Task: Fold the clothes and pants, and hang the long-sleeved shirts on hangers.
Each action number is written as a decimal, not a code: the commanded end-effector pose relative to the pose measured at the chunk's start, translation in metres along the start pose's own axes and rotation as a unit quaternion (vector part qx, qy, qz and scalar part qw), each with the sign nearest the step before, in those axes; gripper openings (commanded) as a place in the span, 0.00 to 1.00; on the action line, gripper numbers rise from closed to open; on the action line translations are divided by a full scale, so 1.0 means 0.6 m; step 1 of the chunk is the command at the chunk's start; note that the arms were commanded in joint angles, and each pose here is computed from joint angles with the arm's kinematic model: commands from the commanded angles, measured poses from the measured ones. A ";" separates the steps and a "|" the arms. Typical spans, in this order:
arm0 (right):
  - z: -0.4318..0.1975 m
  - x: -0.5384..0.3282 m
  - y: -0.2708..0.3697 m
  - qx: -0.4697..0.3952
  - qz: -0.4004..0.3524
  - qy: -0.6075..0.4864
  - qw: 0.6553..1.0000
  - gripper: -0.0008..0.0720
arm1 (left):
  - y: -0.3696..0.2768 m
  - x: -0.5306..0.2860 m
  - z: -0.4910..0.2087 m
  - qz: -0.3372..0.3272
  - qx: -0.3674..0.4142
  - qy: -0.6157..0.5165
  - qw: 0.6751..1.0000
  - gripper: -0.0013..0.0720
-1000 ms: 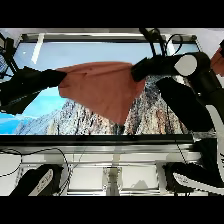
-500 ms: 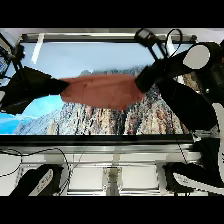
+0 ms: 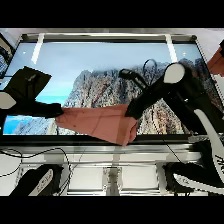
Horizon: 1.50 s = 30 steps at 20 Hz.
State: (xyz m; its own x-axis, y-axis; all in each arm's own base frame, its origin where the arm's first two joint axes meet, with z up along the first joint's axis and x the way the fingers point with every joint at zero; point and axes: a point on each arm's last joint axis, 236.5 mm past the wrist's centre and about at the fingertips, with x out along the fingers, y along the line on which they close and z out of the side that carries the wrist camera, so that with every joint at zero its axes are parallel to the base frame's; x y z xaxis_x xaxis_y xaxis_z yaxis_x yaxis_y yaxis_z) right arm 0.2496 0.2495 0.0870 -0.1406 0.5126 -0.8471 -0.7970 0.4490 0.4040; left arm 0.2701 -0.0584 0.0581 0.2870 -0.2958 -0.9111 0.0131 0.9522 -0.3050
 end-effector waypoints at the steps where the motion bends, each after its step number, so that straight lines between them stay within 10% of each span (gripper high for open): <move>1: 0.001 0.053 -0.032 0.024 -0.019 -0.021 0.999 0.02 | 0.033 0.022 -0.037 0.032 -0.025 0.039 0.998 0.05; 16: 0.069 0.139 -0.212 0.138 -0.130 -0.113 0.975 0.02 | 0.080 0.135 0.079 0.044 -0.032 -0.041 0.998 0.06; 18: 0.074 0.141 -0.222 0.145 -0.136 -0.122 0.972 0.16 | 0.086 0.147 0.089 0.047 -0.028 -0.047 0.997 0.07; 20: 0.074 0.138 -0.220 0.156 -0.134 -0.122 0.971 0.54 | 0.087 0.152 0.094 0.046 -0.023 -0.050 0.997 0.50; 21: 0.071 0.133 -0.213 0.158 -0.128 -0.114 0.972 0.70 | 0.078 0.151 0.093 0.036 -0.008 -0.050 0.998 0.51; 29: -0.023 0.056 -0.169 0.237 -0.048 -0.045 0.969 0.87 | 0.045 0.081 0.114 0.026 0.086 -0.110 0.990 0.64; 30: -0.033 0.066 -0.167 0.251 -0.036 -0.042 0.966 0.87 | 0.055 0.067 0.117 0.042 0.094 -0.120 0.987 0.80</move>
State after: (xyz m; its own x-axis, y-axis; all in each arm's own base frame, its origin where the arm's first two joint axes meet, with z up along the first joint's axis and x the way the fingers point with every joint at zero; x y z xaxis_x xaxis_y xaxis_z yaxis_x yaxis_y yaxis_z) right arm 0.3366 0.2212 0.0086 0.0719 0.4979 -0.8643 -0.4773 0.7780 0.4085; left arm 0.3499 -0.0432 0.0142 0.4664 -0.2460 -0.8497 0.1094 0.9692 -0.2206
